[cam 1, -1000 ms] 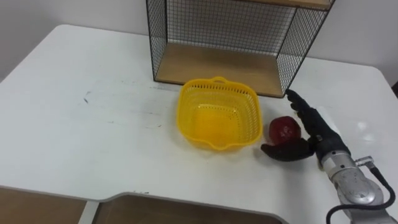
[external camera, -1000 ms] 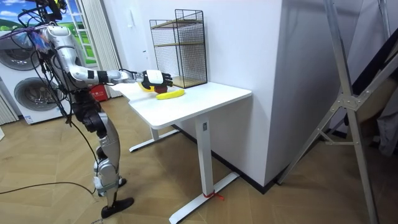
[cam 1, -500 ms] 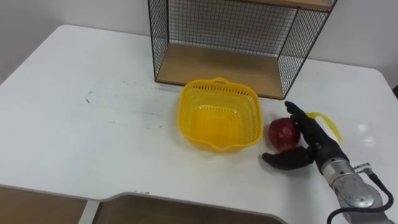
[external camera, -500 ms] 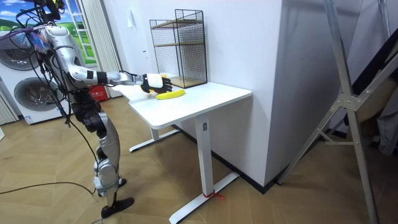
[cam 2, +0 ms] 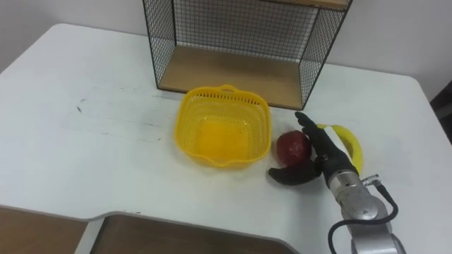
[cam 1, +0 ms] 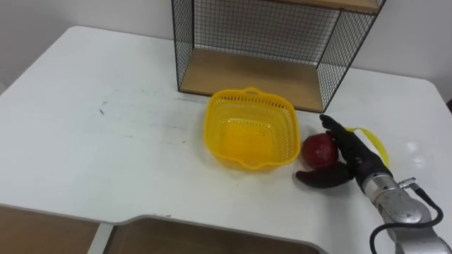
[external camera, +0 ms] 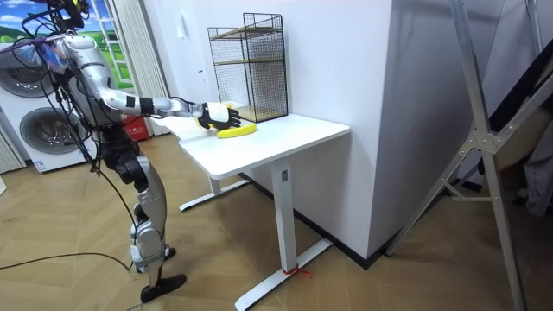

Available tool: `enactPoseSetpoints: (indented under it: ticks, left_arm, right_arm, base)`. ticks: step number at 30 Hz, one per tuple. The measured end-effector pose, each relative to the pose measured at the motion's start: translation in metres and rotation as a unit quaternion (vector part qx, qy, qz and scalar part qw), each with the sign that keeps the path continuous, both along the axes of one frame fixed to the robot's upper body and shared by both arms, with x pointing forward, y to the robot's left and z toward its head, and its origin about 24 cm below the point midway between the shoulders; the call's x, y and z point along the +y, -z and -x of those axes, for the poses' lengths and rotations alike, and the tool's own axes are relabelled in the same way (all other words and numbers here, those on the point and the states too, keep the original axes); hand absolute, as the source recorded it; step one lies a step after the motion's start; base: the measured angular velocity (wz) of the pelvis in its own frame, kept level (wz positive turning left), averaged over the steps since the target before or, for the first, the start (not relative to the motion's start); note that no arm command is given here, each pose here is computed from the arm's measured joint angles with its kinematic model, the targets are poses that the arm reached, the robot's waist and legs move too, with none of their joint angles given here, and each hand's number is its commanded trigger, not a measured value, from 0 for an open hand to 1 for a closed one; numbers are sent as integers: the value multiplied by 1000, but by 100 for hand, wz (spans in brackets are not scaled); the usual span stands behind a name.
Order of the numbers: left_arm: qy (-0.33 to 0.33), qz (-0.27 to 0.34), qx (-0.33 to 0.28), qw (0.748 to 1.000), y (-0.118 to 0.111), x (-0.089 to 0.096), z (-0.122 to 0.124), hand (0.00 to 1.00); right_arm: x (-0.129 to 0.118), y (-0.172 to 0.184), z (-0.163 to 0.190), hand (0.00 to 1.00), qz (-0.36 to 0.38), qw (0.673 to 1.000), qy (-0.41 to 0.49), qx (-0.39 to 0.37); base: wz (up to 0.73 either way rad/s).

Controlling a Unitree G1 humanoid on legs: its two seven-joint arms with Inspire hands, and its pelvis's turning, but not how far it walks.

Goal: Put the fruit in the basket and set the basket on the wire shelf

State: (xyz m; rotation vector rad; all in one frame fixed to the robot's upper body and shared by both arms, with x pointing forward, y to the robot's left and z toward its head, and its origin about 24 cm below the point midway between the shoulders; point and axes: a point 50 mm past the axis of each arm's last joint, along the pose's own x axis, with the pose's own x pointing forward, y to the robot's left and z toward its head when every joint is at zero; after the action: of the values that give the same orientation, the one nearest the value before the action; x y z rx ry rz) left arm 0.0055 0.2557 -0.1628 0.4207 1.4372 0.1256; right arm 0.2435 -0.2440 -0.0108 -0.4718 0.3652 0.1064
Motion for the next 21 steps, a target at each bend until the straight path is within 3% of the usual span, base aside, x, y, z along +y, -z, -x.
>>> enactPoseSetpoints:
  ticks: [1,2,21]
  left_arm:
    - [0,0,1,1000,0,0,1,0]
    - [-1,0,2,1000,0,0,2,0]
    - [0,-1,1,1000,0,1,0,0]
  right_arm:
    - [0,0,0,92,-1,1000,-2,-1]
    - [0,1,0,100,-3,1000,-3,-1]
    - [-14,2,-2,100,14,1000,13,12]
  base:
    - [0]
    - [0]
    - [0]
